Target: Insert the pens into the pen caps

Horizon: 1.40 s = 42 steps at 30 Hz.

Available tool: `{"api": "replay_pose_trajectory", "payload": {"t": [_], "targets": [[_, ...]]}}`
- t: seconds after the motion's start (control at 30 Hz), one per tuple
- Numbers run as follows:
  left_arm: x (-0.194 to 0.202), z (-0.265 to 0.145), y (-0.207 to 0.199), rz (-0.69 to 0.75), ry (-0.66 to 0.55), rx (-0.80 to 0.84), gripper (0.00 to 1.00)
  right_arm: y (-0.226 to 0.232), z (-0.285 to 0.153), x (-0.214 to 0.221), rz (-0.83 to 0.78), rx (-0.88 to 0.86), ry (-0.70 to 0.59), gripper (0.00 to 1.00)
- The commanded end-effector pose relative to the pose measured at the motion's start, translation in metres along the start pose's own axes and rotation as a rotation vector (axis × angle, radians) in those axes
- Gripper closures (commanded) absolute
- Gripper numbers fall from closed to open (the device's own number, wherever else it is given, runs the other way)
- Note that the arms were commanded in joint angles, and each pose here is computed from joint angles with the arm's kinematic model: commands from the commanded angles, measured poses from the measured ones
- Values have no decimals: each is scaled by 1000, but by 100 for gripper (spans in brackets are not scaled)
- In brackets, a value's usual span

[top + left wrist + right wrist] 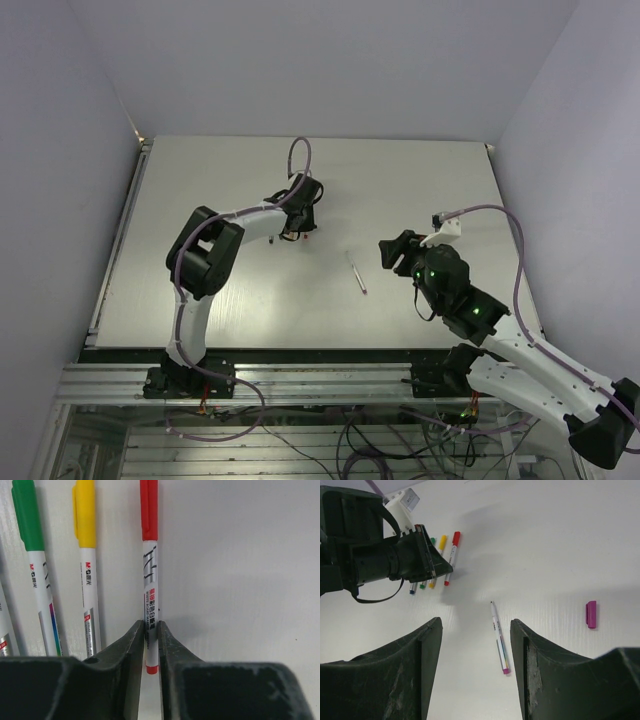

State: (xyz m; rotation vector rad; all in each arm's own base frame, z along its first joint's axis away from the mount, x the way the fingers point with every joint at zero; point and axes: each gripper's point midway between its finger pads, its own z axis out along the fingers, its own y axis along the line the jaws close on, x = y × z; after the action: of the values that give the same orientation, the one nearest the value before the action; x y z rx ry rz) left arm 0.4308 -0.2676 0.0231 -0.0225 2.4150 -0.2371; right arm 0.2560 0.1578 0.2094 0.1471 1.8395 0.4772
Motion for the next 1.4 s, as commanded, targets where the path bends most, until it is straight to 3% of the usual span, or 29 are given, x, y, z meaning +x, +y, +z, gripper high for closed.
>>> {"api": "replay_pose_trajectory", "payload": {"t": [0.0, 0.63, 0.93, 1.17, 1.37], "targets": [[-4, 6, 7, -7, 11, -38, 72, -3, 1, 2, 8, 14, -6, 44], [-50, -37, -4, 5, -65, -9, 70, -3, 9, -18, -29, 52, -68, 40], [9, -67, -60, 116, 24, 162, 70, -49, 17, -13, -22, 250, -47, 34], [54, -101, -116, 199, 59, 278, 69, -90, 24, -5, 21, 317, -10, 33], [73, -117, -141, 230, 73, 306, 69, -109, 29, 6, 61, 335, 18, 33]]}}
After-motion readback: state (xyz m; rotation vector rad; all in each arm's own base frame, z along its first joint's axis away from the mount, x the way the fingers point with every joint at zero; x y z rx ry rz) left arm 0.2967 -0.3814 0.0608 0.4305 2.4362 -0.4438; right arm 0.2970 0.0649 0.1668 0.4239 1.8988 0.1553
